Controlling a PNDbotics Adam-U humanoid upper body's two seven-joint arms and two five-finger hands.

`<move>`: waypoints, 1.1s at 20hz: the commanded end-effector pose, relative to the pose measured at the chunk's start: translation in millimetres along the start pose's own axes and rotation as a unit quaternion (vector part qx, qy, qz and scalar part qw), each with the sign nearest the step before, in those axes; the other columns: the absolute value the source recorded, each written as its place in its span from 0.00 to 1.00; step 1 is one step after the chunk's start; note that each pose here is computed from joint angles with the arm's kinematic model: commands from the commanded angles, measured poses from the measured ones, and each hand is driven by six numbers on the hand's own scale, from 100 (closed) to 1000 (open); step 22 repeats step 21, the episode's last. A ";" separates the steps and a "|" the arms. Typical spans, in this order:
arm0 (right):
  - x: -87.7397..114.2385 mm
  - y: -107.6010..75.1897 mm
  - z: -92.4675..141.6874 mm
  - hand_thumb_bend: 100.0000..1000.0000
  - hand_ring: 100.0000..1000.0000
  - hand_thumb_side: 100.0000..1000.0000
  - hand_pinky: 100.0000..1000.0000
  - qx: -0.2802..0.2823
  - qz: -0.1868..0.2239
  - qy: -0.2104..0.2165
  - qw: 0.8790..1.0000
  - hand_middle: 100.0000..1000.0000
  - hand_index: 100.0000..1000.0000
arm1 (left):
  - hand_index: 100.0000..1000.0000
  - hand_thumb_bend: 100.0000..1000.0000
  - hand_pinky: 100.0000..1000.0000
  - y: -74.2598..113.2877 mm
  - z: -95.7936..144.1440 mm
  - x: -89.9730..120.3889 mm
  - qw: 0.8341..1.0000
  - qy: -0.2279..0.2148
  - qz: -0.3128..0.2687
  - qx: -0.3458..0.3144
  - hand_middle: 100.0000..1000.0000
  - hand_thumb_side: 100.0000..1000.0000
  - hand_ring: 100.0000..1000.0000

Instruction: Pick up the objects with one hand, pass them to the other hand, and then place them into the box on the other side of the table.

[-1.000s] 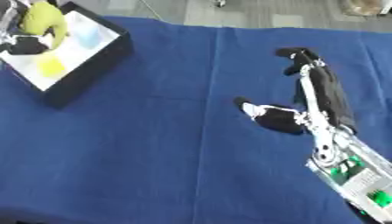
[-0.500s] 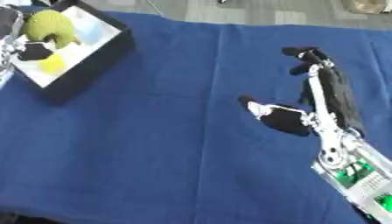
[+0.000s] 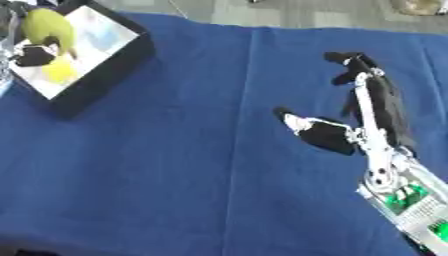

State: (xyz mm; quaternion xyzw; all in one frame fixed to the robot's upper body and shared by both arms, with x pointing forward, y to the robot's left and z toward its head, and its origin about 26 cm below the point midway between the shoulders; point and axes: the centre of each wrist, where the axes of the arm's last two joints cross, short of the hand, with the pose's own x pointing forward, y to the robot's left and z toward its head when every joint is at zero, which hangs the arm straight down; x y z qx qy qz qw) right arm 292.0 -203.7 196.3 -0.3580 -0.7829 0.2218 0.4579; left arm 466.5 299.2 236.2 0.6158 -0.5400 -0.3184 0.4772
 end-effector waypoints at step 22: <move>-24.3 -47.9 -15.0 0.52 0.64 0.22 0.23 -0.131 -0.001 0.029 0.991 0.80 0.80 | 0.78 0.00 0.87 94.4 42.5 -11.3 0.947 -0.096 0.301 0.064 0.58 0.47 0.62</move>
